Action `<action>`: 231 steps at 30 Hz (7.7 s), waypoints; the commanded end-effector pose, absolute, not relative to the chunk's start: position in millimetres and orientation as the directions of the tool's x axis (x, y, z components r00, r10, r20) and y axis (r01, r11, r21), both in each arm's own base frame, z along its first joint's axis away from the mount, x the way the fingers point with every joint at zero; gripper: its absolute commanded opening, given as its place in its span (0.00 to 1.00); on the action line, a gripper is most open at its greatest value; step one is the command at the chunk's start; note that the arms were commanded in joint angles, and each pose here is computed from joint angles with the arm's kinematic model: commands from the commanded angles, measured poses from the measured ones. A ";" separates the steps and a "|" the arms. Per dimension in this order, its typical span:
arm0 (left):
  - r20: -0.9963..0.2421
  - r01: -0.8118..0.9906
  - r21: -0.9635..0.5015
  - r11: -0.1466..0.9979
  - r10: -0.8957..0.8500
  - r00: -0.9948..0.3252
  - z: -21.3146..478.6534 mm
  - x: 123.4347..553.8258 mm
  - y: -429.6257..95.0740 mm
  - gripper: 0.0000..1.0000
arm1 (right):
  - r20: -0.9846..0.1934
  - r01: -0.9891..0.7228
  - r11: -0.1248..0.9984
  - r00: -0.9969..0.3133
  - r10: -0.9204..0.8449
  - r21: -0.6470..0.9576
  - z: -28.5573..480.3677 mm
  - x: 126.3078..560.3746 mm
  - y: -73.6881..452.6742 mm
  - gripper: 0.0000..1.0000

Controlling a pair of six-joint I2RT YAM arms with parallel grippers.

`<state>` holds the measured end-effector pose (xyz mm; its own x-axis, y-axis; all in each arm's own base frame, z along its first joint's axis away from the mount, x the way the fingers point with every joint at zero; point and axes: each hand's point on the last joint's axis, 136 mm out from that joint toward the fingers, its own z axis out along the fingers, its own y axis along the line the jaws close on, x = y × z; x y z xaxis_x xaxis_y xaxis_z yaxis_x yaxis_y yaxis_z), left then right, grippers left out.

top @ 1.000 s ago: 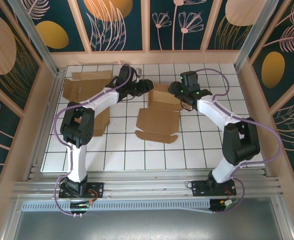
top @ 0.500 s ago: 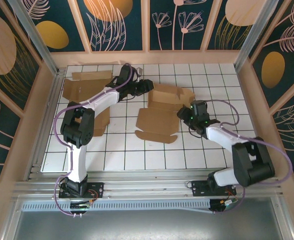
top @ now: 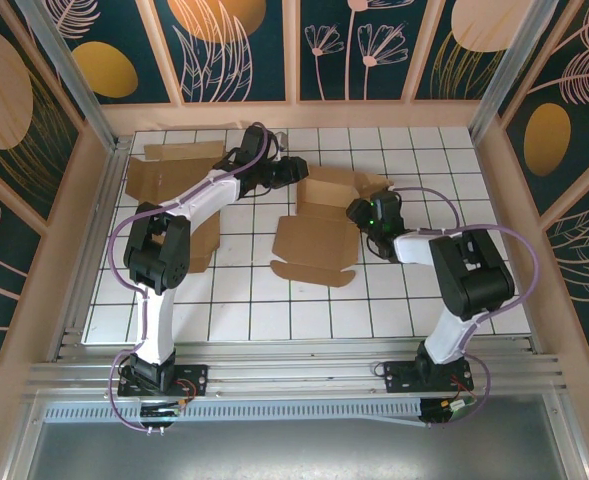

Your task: Fold the paper box

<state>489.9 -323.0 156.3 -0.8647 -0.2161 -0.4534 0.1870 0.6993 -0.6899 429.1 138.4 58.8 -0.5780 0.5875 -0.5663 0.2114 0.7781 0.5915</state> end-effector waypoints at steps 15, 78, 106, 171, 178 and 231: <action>-0.390 0.156 -0.662 0.733 -0.160 -0.907 114.4 472.0 -329.2 0.39 | -0.678 0.053 0.803 -0.504 0.535 0.594 91.4 443.3 172.0 0.43; -0.381 0.163 -0.635 0.755 -0.122 -0.917 101.7 462.9 -338.0 0.38 | -0.740 -0.225 0.809 -0.584 0.334 0.543 134.3 433.7 116.8 0.10; -0.384 0.194 -0.648 0.737 -0.096 -0.918 103.1 443.3 -360.0 0.35 | -0.474 -0.092 0.613 -0.726 0.498 0.785 173.1 445.4 199.0 0.16; -0.594 0.256 -0.632 0.732 -0.245 -0.766 246.2 417.3 -325.4 0.66 | -0.742 -0.041 0.962 -0.646 0.180 0.269 136.8 464.1 89.7 0.07; -0.512 0.308 -0.695 0.650 -0.147 -0.847 187.9 347.8 -409.2 0.26 | -0.733 -0.049 0.964 -0.660 0.165 0.262 131.1 463.4 91.7 0.03; -0.418 0.198 -0.543 0.816 -0.059 -0.907 -20.4 381.9 -451.4 0.00 | -0.555 0.206 0.886 -0.715 0.426 0.415 111.1 456.2 152.9 0.06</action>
